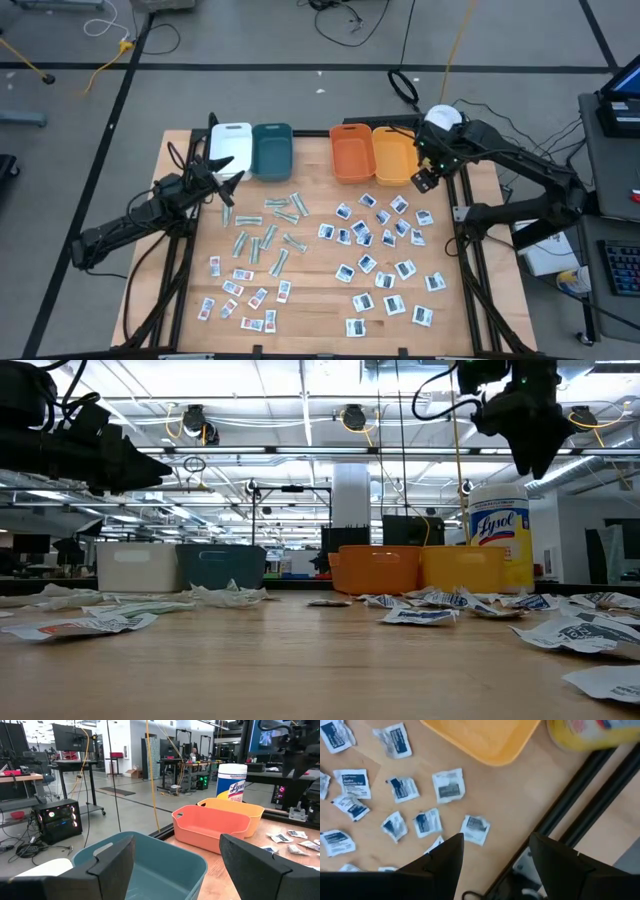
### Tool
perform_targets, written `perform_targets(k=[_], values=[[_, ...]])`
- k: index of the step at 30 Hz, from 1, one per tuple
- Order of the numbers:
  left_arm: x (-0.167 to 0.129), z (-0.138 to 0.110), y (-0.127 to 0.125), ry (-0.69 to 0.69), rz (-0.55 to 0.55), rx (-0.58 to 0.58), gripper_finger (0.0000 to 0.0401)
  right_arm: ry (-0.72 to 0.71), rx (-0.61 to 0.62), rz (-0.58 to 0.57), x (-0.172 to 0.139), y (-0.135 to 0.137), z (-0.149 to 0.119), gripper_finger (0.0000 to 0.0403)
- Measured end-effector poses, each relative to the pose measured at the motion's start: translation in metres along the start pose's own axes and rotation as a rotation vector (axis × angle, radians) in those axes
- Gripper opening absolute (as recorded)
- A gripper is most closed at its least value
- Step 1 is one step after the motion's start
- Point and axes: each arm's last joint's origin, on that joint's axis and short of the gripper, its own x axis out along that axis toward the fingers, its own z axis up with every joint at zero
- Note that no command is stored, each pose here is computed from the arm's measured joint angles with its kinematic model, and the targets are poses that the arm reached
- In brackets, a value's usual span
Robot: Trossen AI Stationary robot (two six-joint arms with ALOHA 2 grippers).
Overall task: Pick & Place First Aid Supplies
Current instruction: Put the towelette pack into the yellow bin
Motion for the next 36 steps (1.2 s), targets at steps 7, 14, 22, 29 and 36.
perform_targets(k=[7, 14, 22, 29, 36], values=[[0.0, 0.0, 0.0, 0.0, 0.0, 0.0, 0.0296, 0.059, 0.097, 0.027, 0.006, 0.002, -0.004, 0.0222], [0.0, 0.0, 0.0, 0.0, 0.0, 0.0, 0.0296, 0.154, 0.087, -0.033, 0.056, 0.012, -0.018, 0.0222], [0.0, 0.0, 0.0, 0.0, 0.0, 0.0, 0.0296, 0.262, 0.044, -0.116, 0.126, 0.012, -0.046, 0.0222], [0.0, 0.0, 0.0, 0.0, 0.0, 0.0, 0.0296, 0.309, -0.042, -0.14, 0.15, 0.016, -0.048, 0.0222], [0.0, 0.0, 0.0, 0.0, 0.0, 0.0, 0.0296, 0.287, -0.092, -0.116, 0.163, 0.024, -0.038, 0.0221]])
